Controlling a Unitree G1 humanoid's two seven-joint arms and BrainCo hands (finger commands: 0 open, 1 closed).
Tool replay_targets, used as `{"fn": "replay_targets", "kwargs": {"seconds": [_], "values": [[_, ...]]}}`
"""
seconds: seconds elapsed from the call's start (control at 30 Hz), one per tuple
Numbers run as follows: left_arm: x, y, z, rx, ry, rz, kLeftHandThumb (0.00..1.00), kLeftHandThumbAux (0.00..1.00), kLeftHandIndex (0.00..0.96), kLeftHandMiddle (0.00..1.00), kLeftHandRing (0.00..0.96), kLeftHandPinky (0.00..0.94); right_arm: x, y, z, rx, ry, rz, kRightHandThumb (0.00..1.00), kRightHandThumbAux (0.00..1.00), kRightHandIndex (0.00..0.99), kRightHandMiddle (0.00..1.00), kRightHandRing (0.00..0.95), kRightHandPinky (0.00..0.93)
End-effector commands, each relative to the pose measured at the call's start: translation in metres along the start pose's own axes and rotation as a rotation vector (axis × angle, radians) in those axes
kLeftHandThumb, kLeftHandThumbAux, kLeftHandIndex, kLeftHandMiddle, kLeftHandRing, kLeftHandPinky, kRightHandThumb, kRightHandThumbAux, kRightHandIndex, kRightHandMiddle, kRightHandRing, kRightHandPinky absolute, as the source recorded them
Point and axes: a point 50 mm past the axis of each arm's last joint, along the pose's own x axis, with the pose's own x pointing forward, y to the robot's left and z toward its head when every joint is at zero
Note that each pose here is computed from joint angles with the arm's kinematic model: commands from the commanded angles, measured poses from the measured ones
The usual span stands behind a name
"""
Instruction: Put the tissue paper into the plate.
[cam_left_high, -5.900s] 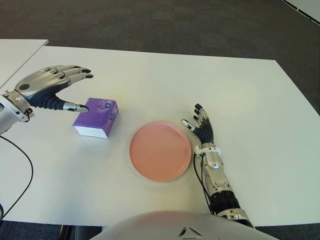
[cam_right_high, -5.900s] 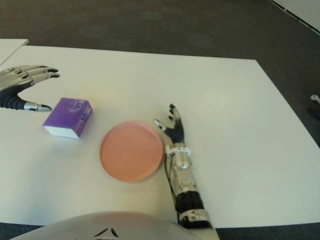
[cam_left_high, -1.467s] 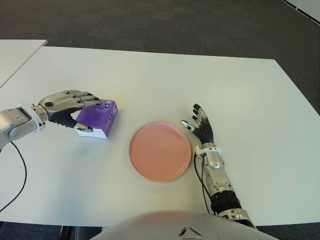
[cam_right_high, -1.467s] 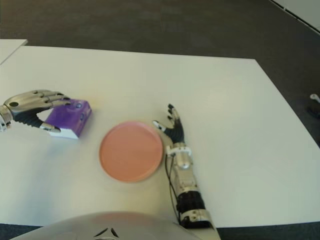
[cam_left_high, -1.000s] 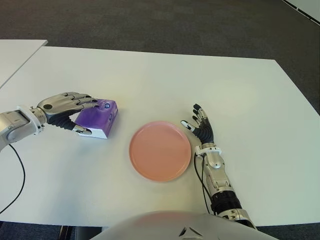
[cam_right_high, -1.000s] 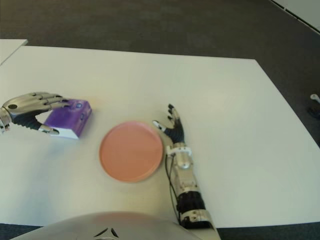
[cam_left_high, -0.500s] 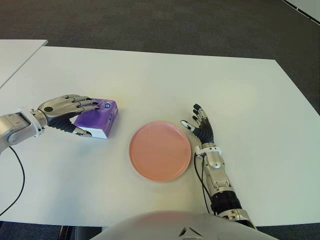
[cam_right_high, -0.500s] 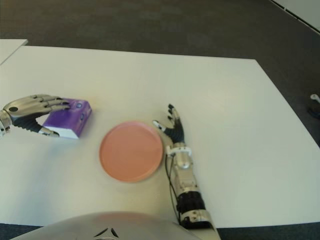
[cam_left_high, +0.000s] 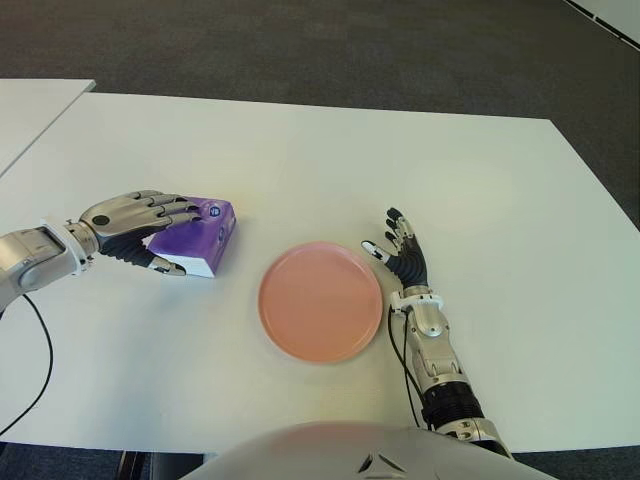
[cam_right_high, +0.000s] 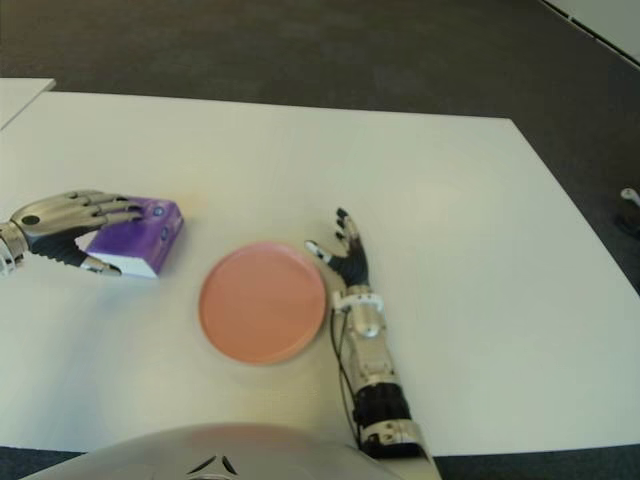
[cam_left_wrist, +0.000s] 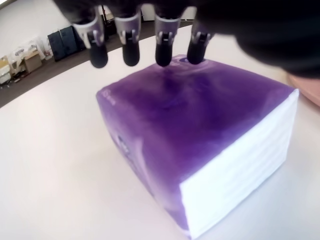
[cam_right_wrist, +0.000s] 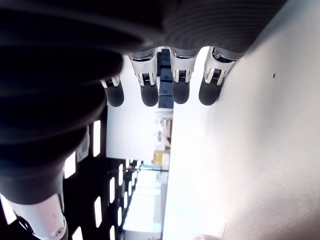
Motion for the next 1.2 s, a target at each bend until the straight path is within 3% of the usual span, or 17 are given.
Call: {"fn": "replay_targets", "kwargs": {"seconds": [0.03, 1.2], "values": [[0.0035, -0.0055, 0.0064, 0.000, -0.022, 0.008, 0.268, 0.153, 0.000, 0.000, 0.000, 0.000, -0.0146, -0.0009, -0.0252, -0.002, 0.145, -0.003, 0.133, 0.716, 0.007, 0.025, 0.030, 0.066], [0.0109, -0.0037, 0.0127, -0.053, -0.013, 0.141, 0.262, 0.150, 0.000, 0.000, 0.000, 0.000, -0.0156, -0.0009, -0.0258, 0.001, 0.158, 0.007, 0.143, 0.699, 0.008, 0.029, 0.034, 0.071]]}}
